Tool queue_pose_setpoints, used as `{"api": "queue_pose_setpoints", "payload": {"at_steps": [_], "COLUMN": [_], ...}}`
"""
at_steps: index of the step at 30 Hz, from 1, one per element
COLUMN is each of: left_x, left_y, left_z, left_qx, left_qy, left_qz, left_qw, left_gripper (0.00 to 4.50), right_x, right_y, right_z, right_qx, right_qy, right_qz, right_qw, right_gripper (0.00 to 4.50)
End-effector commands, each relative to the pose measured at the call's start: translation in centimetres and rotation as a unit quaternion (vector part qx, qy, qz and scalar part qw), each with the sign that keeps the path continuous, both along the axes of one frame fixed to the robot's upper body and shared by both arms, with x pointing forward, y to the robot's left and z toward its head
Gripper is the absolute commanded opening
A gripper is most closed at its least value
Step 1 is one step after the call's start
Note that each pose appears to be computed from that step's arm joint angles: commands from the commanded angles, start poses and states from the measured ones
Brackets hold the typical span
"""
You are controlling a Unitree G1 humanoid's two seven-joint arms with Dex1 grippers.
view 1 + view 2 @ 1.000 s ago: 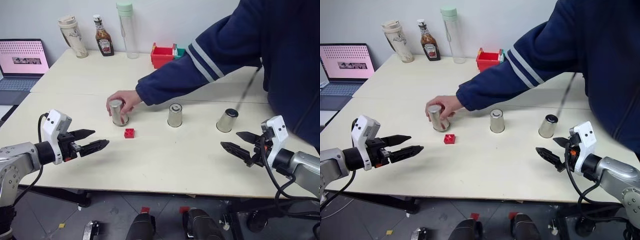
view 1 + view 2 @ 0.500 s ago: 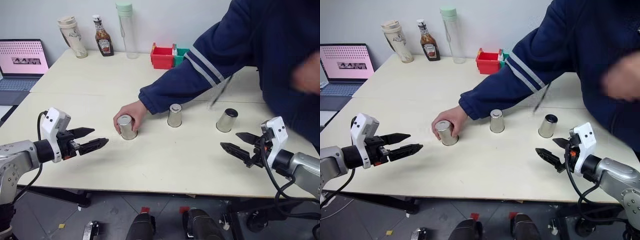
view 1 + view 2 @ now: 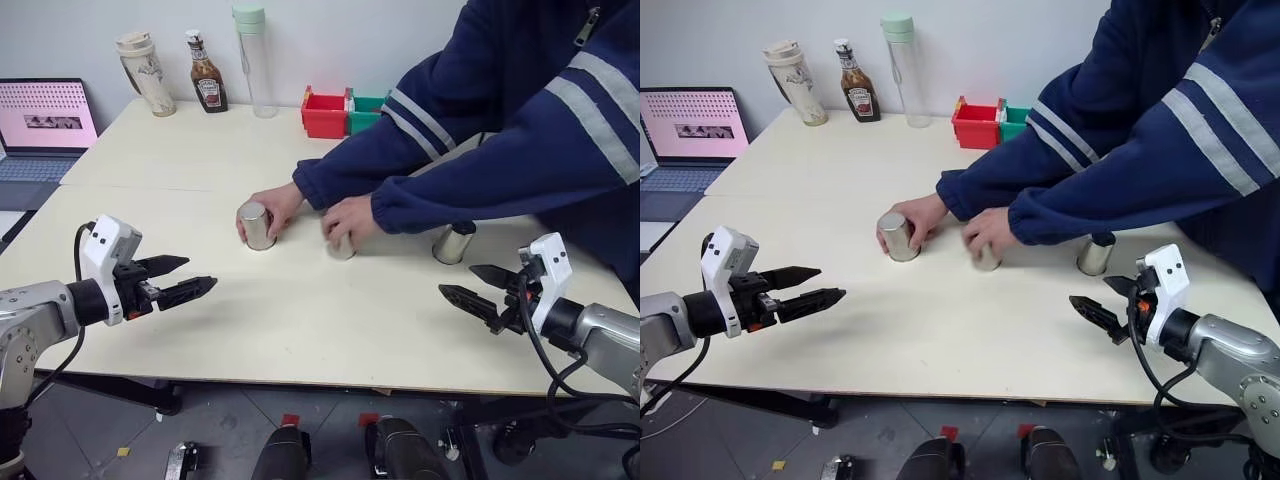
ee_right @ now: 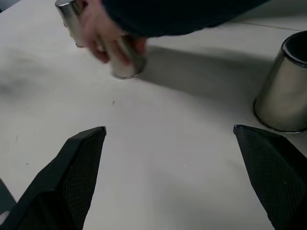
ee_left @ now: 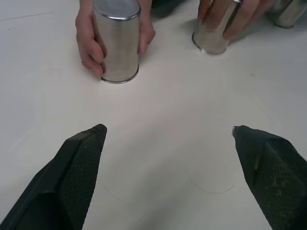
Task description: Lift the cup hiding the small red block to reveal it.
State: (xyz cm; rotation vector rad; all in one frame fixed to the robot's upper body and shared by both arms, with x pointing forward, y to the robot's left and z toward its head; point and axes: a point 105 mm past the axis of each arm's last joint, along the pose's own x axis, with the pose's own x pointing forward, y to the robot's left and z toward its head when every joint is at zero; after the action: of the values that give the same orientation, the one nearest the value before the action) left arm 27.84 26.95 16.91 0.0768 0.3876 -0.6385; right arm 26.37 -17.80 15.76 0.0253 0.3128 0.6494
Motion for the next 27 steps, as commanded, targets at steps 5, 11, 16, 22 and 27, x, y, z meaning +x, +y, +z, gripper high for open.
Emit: {"api": "queue_pose_setpoints", "payload": {"at_steps": [5,11,16,22,27], "left_x": [0.2,0.2,0.3,-0.1,-0.4], "left_y": [-0.2,-0.3,-0.5,-1.0,-2.8], "left_z": [1.2,1.0,1.0,1.0,1.6], "left_qx": [0.018,0.016,0.015,0.017,0.025], "left_qy": [-0.018,-0.017,-0.018,-0.014,-0.042], "left_qz": [-0.005,-0.007,-0.013,-0.030,-0.070], "left_qw": [1.000,1.000,1.000,0.999,0.996], "left_gripper": [4.47,4.47,4.47,4.47,4.47], "right_x": [0.4,0.7,-0.1,-0.9,-0.5], "right_y": [0.5,0.0,0.8,1.5,3.7], "right_z": [1.3,1.5,1.1,1.0,-0.1], "right_qx": [0.004,0.002,-0.001,-0.007,-0.017], "right_qy": [-0.029,-0.032,-0.025,-0.017,-0.021], "right_qz": [0.005,-0.005,0.016,0.050,0.085], "right_qw": [1.000,0.999,1.000,0.999,0.996], "right_gripper": [4.50,4.50,4.50,4.50,4.50]}}
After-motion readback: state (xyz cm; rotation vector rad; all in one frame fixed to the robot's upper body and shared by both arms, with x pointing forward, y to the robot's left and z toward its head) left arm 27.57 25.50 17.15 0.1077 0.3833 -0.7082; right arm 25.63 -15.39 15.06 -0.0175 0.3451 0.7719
